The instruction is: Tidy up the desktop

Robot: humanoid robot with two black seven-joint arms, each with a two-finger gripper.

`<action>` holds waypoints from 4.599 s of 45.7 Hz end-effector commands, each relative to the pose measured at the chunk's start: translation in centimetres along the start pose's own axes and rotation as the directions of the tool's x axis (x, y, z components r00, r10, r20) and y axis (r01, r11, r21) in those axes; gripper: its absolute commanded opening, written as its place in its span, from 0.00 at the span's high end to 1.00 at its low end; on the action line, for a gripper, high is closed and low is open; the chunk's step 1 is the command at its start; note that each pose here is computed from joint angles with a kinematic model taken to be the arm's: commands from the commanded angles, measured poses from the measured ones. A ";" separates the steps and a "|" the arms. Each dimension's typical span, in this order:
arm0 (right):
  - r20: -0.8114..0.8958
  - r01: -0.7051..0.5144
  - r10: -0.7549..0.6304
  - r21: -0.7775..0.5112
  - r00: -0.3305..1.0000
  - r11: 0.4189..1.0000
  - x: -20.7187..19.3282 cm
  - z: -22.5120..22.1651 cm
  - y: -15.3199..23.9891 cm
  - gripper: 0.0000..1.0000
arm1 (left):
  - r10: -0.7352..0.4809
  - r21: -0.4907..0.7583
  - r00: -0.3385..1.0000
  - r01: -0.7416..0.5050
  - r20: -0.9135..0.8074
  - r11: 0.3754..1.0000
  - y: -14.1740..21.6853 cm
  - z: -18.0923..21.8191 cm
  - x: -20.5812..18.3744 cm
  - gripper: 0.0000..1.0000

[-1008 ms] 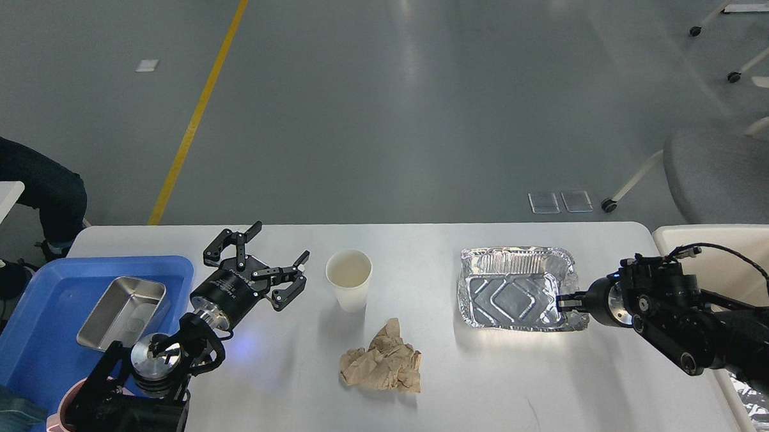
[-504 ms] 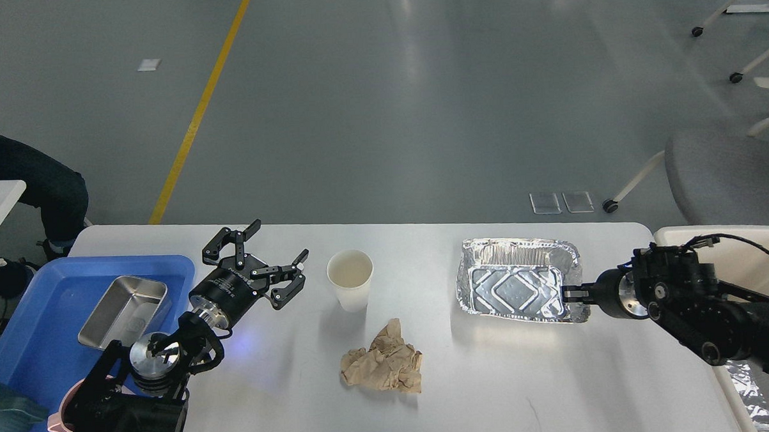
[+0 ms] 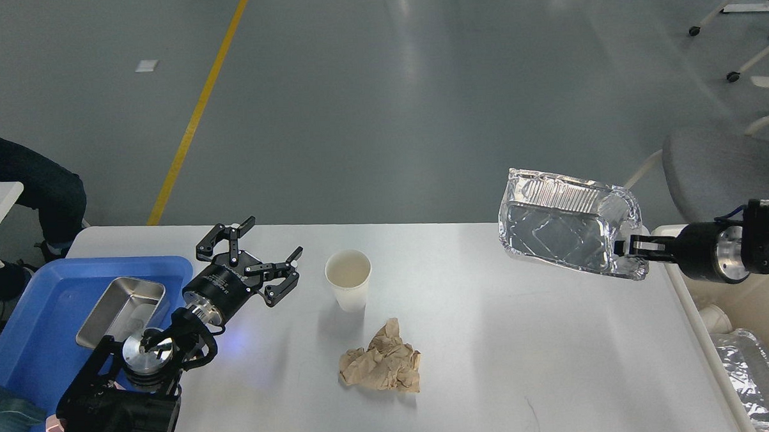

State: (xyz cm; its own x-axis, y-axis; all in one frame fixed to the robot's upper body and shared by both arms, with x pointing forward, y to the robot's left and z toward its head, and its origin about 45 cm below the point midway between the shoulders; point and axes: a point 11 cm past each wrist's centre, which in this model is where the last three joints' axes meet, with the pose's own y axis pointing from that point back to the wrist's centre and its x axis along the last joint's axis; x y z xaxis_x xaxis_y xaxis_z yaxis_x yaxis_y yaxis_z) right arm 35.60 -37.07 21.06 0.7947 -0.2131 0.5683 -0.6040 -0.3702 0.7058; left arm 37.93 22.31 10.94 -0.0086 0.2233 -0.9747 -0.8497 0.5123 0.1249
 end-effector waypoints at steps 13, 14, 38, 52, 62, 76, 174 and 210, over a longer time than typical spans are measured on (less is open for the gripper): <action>-0.095 -0.001 0.020 0.198 0.995 0.980 0.4 -7.2 0.8 1.00 | 0.011 -0.001 1.000 -0.011 -0.001 1.000 0.2 0.1 0.2 0.00; -0.098 0.003 0.018 0.203 0.995 0.979 0.3 -7.3 0.9 1.00 | 0.012 -0.001 1.000 -0.012 -0.002 1.000 0.2 0.0 0.3 0.00; -0.171 0.105 -0.078 0.155 0.982 0.982 -3.1 -8.9 0.0 1.00 | 0.035 0.027 0.998 -0.036 0.048 0.999 0.0 -0.2 0.4 0.00; -0.153 0.195 -0.173 0.144 0.973 0.970 -7.3 -8.7 -2.0 1.00 | 0.042 0.037 0.998 -0.044 0.050 0.998 0.1 -0.5 0.6 0.00; -0.162 0.214 -0.186 0.172 0.969 0.962 -7.7 -10.3 -2.7 1.00 | 0.046 0.069 0.997 -0.051 0.065 0.996 -0.1 -1.4 0.7 0.00; -0.152 0.213 -0.181 0.227 0.972 0.950 -7.8 -12.5 -4.3 1.00 | 0.046 0.067 0.996 -0.051 0.076 0.996 0.4 -1.0 0.9 0.00; -0.121 0.200 -0.180 0.183 0.976 0.962 -7.4 -10.6 -4.3 1.00 | 0.019 -0.019 0.681 -0.007 0.732 1.000 4.9 10.7 -2.4 0.00; -0.115 0.205 -0.187 0.180 0.976 0.962 -7.8 -10.4 -4.3 1.00 | 0.236 -0.362 0.470 0.198 0.850 0.911 4.2 12.0 -4.1 0.00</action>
State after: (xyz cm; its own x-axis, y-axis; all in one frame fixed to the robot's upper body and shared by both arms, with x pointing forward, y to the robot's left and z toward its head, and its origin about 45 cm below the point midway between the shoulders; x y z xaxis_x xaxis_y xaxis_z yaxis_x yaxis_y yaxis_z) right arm 31.49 -24.38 18.19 0.8792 -0.0327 0.4754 -0.4090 -0.5637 0.7176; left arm 40.68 33.47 17.92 0.2743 0.9225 -0.2716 -0.9588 0.2406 -0.1513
